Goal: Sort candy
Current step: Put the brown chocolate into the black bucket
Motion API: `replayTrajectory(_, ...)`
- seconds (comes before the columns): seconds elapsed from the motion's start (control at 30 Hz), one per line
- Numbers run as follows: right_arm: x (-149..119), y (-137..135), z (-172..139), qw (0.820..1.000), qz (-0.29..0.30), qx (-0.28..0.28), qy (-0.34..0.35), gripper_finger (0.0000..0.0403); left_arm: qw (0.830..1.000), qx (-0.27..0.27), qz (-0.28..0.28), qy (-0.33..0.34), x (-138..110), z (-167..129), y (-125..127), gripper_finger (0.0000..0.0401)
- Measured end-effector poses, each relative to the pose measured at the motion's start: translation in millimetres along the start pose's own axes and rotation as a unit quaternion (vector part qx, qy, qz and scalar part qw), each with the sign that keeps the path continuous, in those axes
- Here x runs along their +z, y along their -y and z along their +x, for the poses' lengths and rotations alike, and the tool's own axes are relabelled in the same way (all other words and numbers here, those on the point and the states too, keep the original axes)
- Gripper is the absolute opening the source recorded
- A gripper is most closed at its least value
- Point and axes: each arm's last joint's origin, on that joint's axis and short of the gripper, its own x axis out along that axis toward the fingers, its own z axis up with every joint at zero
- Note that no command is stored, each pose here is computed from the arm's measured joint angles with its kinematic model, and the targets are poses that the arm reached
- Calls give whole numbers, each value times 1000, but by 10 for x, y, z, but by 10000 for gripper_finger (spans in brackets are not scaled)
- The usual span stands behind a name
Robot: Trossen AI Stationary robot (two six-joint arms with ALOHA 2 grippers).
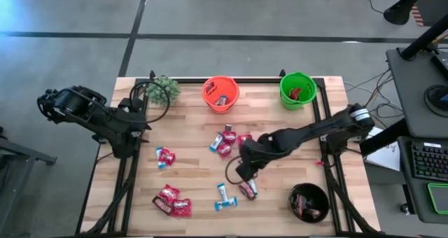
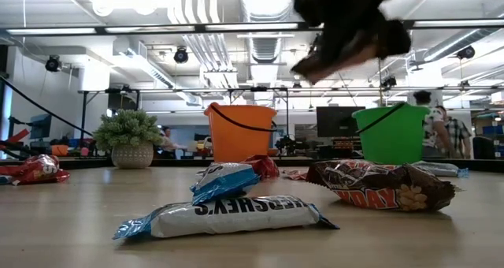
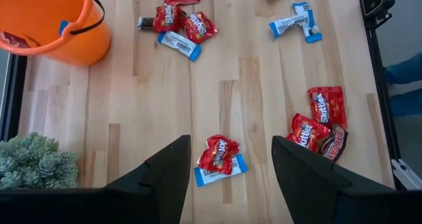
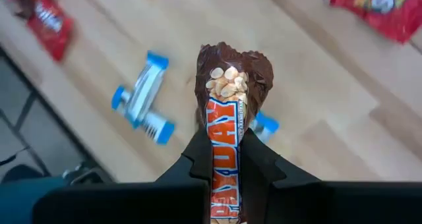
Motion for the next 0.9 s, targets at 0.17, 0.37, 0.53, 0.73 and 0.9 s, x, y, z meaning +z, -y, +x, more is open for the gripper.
replayTrajectory(0.17, -207, -60, -283, 1000, 4, 31, 0, 28, 1000, 1, -4, 0, 2, 3, 1, 194)
replayTrajectory(0.37, -491, -105, -497, 999, 9, 48, -16, 28, 1000, 23, -17, 7, 6, 2, -12, 194)
replayTrajectory(0.53, -785, -100, -582, 998, 19, 27, -46, 28, 999, 25, -31, 4, 22, 21, -4, 194)
replayTrajectory(0.73, -1111, -92, -613, 997, 26, -4, -76, 28, 998, 50, -34, 3, 63, 65, 3, 194)
replayTrajectory(0.9, -1314, -71, -634, 995, 37, -28, -91, 28, 996, 78, -32, 3, 106, 111, 8, 194)
